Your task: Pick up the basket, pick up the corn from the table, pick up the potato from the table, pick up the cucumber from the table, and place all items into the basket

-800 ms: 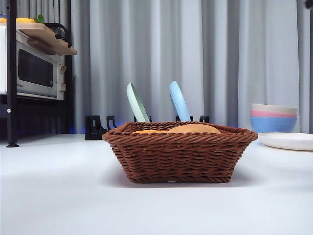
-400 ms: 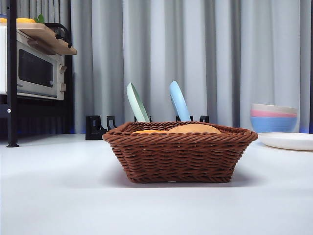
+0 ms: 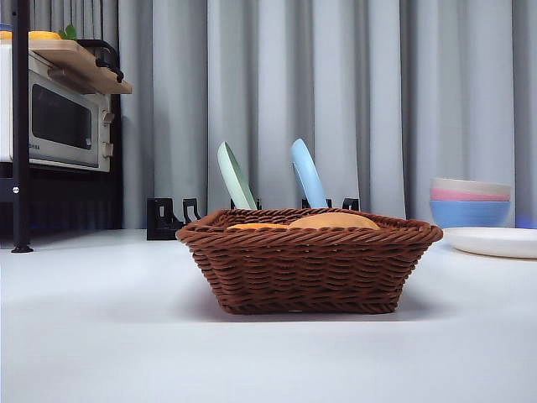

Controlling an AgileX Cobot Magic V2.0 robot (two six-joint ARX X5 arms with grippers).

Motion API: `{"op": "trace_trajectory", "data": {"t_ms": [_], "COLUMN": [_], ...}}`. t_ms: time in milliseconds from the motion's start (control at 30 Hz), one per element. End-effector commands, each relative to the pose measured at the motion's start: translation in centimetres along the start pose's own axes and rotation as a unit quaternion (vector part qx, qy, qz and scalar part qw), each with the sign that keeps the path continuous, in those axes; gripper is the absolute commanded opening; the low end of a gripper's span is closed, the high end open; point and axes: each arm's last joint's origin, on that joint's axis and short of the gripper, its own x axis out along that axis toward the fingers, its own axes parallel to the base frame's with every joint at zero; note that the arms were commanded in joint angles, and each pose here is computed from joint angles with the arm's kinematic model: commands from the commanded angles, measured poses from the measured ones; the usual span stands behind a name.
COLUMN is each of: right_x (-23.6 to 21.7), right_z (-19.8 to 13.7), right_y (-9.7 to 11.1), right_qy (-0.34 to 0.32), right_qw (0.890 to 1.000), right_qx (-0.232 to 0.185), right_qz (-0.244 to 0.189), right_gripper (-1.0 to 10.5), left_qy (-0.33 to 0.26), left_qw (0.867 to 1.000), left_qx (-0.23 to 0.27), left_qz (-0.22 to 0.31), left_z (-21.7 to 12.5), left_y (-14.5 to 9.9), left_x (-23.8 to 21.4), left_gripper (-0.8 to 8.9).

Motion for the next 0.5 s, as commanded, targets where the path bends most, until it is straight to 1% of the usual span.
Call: {"op": "trace_trajectory", "data": {"t_ms": [33,67,267,367,500], "right_x": [0.00,-0.01,0.02,0.02,0.02], "right_z": [-0.48,-0.60,-0.73,-0.74,-0.74], "right_y": [-0.02,-0.01,0.16,0.17,0.17], "right_qy": [-0.010,-0.013,-0.011,-0.011,-0.012], "right_qw": [1.000,1.000,0.999,0.999,0.999], "right_qx": [-0.002,-0.002,-0.001,-0.001,-0.013], "right_qz": [-0.001,0.000,0.039,0.039,0.039], "right_gripper": [0.0,0.0,0.0,0.0,0.0], "left_qy": [0.006,0.006,0.006,0.006,0.006], "left_qw": [1.000,1.000,1.000,1.000,1.000], "left_qx": [0.001,0.001,0.001,0.001,0.001], "left_qz": [0.001,0.001,0.001,0.001,0.001], "left_z": [-0.50,-0.50,-0.50,-0.50,-0.50], "left_y": [0.02,0.02,0.02,0.02,0.02], "left_x": [0.17,0.17,0.17,0.17,0.17], "left_gripper": [-0.03,-0.03,-0.03,-0.03,-0.03]}}
